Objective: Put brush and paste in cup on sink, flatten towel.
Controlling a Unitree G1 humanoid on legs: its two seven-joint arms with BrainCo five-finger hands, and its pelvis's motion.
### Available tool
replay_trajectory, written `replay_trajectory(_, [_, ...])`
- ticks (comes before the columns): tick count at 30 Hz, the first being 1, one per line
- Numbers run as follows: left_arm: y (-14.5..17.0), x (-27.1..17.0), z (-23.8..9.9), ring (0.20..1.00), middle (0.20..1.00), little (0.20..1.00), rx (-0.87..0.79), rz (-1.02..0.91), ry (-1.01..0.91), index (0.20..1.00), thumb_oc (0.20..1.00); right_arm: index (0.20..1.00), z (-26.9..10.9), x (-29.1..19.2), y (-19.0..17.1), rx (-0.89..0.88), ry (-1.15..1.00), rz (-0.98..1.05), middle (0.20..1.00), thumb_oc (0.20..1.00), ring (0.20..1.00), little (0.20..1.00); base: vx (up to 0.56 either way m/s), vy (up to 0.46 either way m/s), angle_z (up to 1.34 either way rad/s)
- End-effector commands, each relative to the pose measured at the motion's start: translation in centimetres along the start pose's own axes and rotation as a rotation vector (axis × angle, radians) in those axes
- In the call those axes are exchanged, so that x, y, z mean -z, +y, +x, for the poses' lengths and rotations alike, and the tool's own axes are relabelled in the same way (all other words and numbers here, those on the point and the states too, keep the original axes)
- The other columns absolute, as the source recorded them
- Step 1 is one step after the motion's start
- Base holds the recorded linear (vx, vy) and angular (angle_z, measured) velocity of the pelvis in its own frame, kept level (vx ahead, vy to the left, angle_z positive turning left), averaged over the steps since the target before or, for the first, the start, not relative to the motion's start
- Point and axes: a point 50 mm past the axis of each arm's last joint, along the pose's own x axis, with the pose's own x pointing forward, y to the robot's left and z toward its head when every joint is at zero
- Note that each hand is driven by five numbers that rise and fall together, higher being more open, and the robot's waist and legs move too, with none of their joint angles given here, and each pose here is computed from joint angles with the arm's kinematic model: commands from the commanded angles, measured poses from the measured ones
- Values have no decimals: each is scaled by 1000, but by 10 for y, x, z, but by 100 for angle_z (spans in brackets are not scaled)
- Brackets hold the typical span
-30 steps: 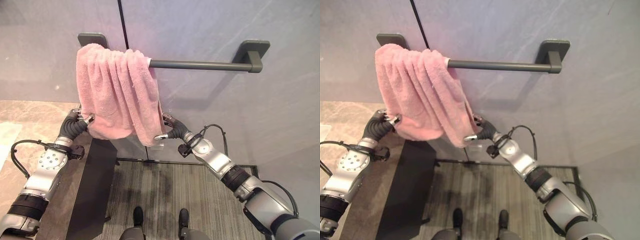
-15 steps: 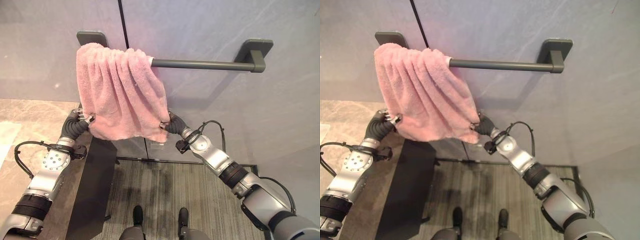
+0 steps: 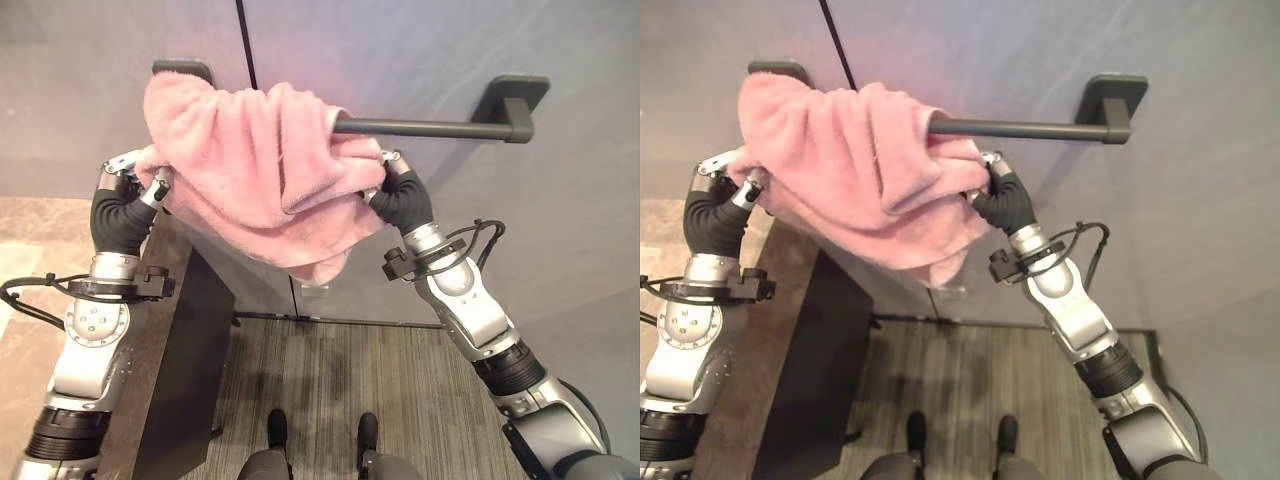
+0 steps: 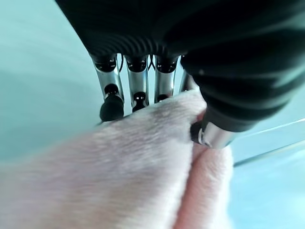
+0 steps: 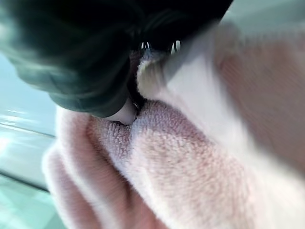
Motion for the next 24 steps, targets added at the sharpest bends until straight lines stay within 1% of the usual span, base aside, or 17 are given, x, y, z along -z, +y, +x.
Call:
replay_trajectory(1, [-3,21,-13,200,200,200,22,-9,83,200,200,200,-17,17,6,16,49,44,200,200,200,200,0,0,0])
replay_trajectory(3, [-14,50,-26,200,200,200,26,-41,230,200,200,200,-33,47,15,21,199,93,200,200,200,200,0,0,0])
replay_trajectory(4, [-13,60,-31,200,200,200,35,-14,287,200,200,200,-38,55,17,20,248,71,200,200,200,200,0,0,0])
replay_trajectory(5, [-14,73,-38,200,200,200,57,60,363,200,200,200,-43,67,19,23,313,43,200,200,200,200,0,0,0])
replay_trajectory(6, [-15,73,-37,200,200,200,85,108,360,200,200,200,-44,69,20,32,325,64,200,200,200,200,0,0,0])
replay_trajectory(10, [-16,67,-34,200,200,200,102,84,338,200,200,200,-34,54,20,14,247,51,200,200,200,200,0,0,0])
replay_trajectory(12, [-13,61,-29,200,200,200,83,103,302,200,200,200,-27,45,17,37,199,49,200,200,200,200,0,0,0])
replay_trajectory(13, [-10,50,-22,200,200,200,50,111,238,200,200,200,-18,32,15,53,125,66,200,200,200,200,0,0,0])
replay_trajectory(14, [-9,50,-22,200,200,200,50,112,237,200,200,200,-18,31,15,52,124,66,200,200,200,200,0,0,0])
replay_trajectory(15, [-7,36,-14,200,200,200,21,110,162,200,200,200,-9,18,12,67,53,65,200,200,200,200,0,0,0])
replay_trajectory(19, [-5,1,6,200,200,200,-44,105,-43,200,200,200,8,-20,9,93,-138,77,200,200,200,200,0,0,0])
replay_trajectory(20, [-5,1,6,200,200,200,-44,106,-44,200,200,200,8,-21,8,94,-139,76,200,200,200,200,0,0,0])
replay_trajectory(21, [-6,-15,12,200,200,200,-65,96,-135,200,200,200,11,-39,7,109,-232,81,200,200,200,200,0,0,0])
replay_trajectory(22, [-6,-15,12,200,200,200,-65,96,-136,200,200,200,11,-39,7,109,-232,80,200,200,200,200,33,-8,1])
replay_trajectory(24, [-10,-25,12,200,200,200,-69,58,-191,200,200,200,10,-55,7,117,-317,81,200,200,200,200,0,0,0])
